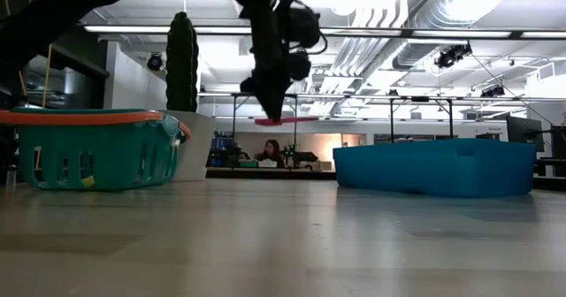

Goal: Sort pens & pencils
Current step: Put the pink pen into the green basket

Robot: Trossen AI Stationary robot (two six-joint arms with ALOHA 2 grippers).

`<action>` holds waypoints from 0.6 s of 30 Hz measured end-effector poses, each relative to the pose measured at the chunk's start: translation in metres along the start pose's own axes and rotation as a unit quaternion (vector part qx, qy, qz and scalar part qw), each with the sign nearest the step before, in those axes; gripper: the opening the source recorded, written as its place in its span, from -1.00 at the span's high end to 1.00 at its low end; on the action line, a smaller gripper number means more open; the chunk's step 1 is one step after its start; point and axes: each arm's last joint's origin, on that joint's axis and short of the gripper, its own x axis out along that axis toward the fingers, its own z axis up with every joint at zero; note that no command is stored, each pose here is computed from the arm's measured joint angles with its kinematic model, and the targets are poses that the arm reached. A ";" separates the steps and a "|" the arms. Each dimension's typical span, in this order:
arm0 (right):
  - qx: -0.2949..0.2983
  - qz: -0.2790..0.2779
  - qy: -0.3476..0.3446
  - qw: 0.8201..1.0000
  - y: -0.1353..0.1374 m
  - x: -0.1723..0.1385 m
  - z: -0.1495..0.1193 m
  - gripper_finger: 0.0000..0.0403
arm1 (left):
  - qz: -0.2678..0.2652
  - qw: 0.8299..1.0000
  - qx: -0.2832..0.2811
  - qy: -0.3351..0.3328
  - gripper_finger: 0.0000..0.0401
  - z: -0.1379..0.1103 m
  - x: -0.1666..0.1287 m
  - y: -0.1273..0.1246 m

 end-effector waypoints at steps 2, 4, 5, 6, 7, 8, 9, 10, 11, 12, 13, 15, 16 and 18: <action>0.000 0.000 0.000 1.000 0.000 0.000 0.000 0.66 | -0.001 1.000 0.007 0.000 0.84 0.000 -0.007 -0.005; 0.000 0.000 0.000 1.000 0.000 0.000 0.000 0.66 | -0.001 1.000 0.017 0.005 0.83 -0.002 -0.013 -0.010; 0.000 0.000 0.000 1.000 0.000 0.000 0.000 0.66 | -0.001 1.000 0.022 0.008 0.83 -0.003 -0.015 -0.013; 0.001 0.000 0.000 1.000 0.000 0.000 0.000 0.66 | -0.001 1.000 0.028 0.010 0.83 -0.004 -0.018 -0.016; 0.002 0.000 0.001 1.000 0.000 0.000 0.000 0.66 | 0.000 0.999 0.035 0.010 0.83 -0.004 -0.021 -0.019; 0.003 0.000 0.001 1.000 0.000 0.000 0.000 0.66 | 0.003 0.999 0.040 0.011 0.83 -0.005 -0.024 -0.021; 0.003 0.000 0.001 1.000 0.000 0.000 0.000 0.66 | 0.007 0.999 0.045 0.013 0.84 -0.006 -0.026 -0.024; 0.003 0.000 0.001 1.000 0.000 0.000 0.000 0.66 | 0.012 0.999 0.049 0.012 0.85 -0.007 -0.029 -0.026; 0.003 0.000 0.001 1.000 0.000 0.000 0.000 0.66 | 0.015 0.998 0.053 0.010 0.85 -0.007 -0.030 -0.029; 0.003 0.000 0.001 1.000 0.000 0.000 0.000 0.66 | 0.017 0.998 0.056 0.009 0.86 -0.007 -0.032 -0.031; 0.003 0.000 0.001 1.000 0.000 0.000 0.000 0.66 | 0.018 0.998 0.057 0.010 0.87 -0.008 -0.035 -0.032; 0.003 0.000 0.001 1.000 0.000 0.000 0.000 0.66 | 0.018 0.998 0.066 0.010 0.87 -0.009 -0.041 -0.036; 0.003 0.000 0.001 1.000 0.000 0.000 0.000 0.66 | 0.018 0.997 0.071 0.008 0.87 -0.010 -0.044 -0.037; 0.003 0.000 0.001 1.000 0.000 0.000 0.000 0.66 | 0.018 0.997 0.079 0.008 0.85 -0.011 -0.050 -0.040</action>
